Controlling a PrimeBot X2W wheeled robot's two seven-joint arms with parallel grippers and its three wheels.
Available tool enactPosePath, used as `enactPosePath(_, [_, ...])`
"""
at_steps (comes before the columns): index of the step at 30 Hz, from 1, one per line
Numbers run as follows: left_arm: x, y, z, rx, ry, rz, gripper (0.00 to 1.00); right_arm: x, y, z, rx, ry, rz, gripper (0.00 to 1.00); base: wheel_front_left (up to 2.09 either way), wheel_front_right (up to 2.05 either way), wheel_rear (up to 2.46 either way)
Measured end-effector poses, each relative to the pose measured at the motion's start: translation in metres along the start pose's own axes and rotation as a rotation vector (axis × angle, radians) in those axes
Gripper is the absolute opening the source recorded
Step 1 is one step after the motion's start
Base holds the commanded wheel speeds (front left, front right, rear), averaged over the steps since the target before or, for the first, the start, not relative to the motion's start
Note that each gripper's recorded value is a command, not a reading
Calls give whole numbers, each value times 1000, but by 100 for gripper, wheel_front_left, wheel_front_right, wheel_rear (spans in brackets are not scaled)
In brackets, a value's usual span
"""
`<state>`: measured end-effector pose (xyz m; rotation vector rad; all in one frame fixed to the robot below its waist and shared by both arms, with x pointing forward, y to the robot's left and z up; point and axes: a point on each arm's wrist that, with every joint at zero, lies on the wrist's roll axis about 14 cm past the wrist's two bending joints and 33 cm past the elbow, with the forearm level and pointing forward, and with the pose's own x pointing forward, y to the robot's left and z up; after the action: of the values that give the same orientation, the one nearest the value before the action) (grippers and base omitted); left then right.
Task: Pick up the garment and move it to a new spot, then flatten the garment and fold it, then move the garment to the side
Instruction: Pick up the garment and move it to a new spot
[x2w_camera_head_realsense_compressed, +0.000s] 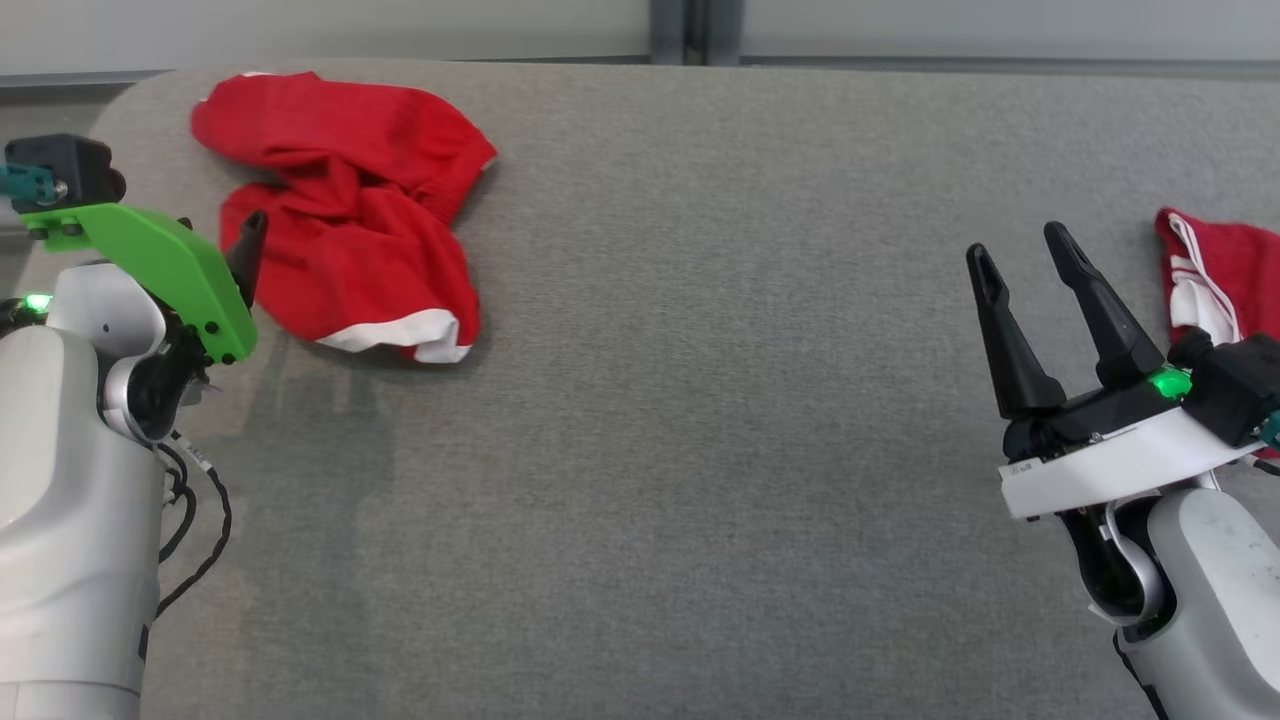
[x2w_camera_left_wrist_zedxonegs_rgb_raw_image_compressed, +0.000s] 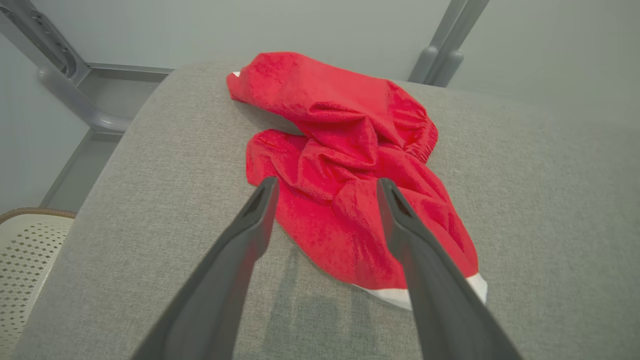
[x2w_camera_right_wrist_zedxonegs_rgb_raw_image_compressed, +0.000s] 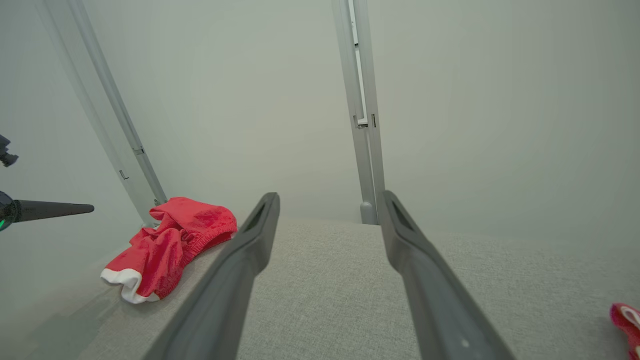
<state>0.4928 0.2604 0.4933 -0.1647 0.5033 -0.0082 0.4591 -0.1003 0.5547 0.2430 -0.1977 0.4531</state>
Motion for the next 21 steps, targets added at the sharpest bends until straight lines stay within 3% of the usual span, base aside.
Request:
enactPosePath(6, [47, -38, -53, -37, 233, -98, 100, -14, -31, -11, -11, 35, -82, 100, 0, 0, 0])
enactPosePath(14, [68, -42, -129, -30, 529, -93, 100, -35, -59, -22, -28, 85, -171, 100, 0, 0, 0])
enactPosePath(15, [71, -44, -130, -23, 537, -98, 86, -38, -62, -22, -30, 89, -181, 100, 0, 0, 0])
enactPosePath(16, [73, -46, -130, -17, 536, -104, 0, -40, -65, -23, -33, 93, -191, 100, 0, 0, 0])
enactPosePath(21, [71, -59, -121, 23, 500, -143, 0, -46, -65, -17, -38, 86, -203, 100, 0, 0, 0])
